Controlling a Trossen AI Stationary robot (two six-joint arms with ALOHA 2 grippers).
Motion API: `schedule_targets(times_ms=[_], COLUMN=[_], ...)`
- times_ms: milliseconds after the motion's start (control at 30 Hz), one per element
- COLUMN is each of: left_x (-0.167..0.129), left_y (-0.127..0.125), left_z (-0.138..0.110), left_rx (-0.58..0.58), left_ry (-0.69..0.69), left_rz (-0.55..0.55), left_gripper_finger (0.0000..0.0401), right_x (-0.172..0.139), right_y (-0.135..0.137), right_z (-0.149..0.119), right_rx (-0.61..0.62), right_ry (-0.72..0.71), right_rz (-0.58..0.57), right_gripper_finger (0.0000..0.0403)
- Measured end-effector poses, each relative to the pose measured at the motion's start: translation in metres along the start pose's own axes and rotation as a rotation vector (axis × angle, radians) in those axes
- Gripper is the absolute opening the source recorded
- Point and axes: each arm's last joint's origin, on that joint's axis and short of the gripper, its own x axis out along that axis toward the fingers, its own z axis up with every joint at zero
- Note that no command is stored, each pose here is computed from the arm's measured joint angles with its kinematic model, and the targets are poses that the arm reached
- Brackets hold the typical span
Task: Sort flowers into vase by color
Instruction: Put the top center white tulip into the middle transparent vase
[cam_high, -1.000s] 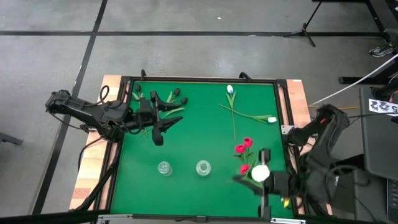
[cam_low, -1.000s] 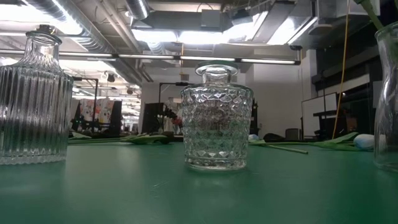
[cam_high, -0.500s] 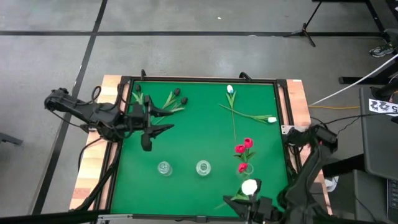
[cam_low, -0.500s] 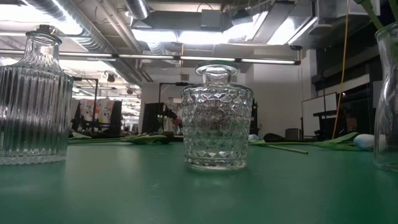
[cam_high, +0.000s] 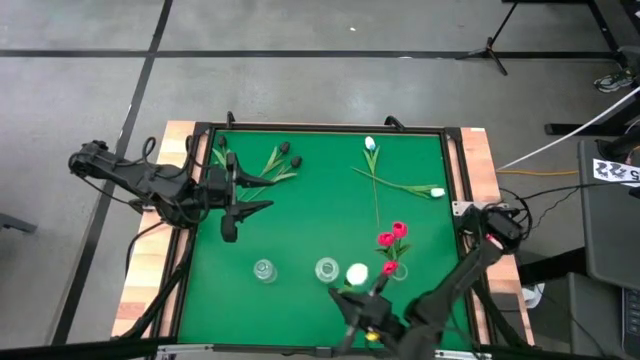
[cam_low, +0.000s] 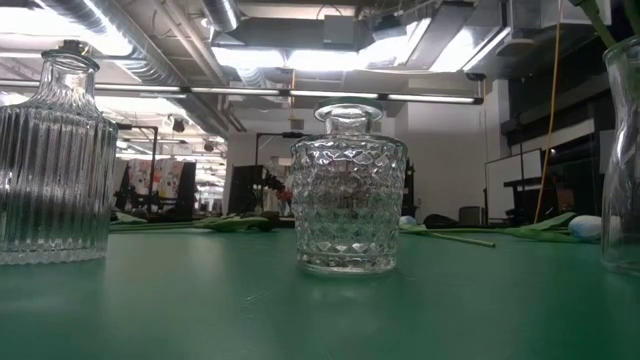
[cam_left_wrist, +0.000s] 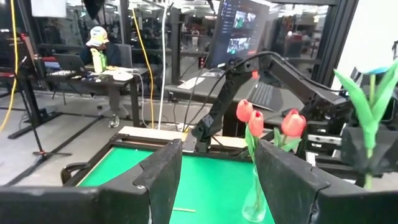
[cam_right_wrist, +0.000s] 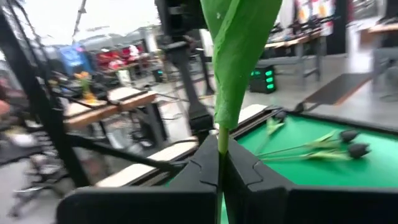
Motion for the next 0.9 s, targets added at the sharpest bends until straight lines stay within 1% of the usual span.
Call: schedule_targets(times_ms=[167, 300, 500, 600, 767, 900], left_x=[-0.005, -0.013, -0.025, -0.028, -0.029, -0.029], left_y=[0.003, 0.007, 0.014, 0.016, 0.017, 0.017], left_z=[0.000, 0.003, 0.006, 0.007, 0.007, 0.007], left_rx=[0.032, 0.033, 0.030, 0.030, 0.038, 0.053], left_ry=[0.012, 0.003, -0.002, -0.004, 0.002, 0.001], left_rz=[0.001, 0.000, 0.000, 0.000, 0.001, 0.001], left_gripper_finger=[0.0200, 0.0200, 0.0200, 0.0200, 0.0200, 0.0200], right_x=[0.025, 0.034, 0.045, 0.049, 0.056, 0.061], right_y=[-0.009, -0.014, -0.019, -0.022, -0.026, -0.030], right_z=[-0.005, -0.006, -0.008, -0.010, -0.011, -0.016], right_rx=[-0.084, -0.122, -0.164, -0.203, -0.214, -0.210], right_ry=[-0.010, -0.019, -0.018, -0.022, -0.022, -0.009], right_rz=[-0.099, -0.158, -0.188, -0.226, -0.242, -0.237], right_gripper_finger=[0.0000, 0.0000, 0.0000, 0.0000, 0.0000, 0.0000])
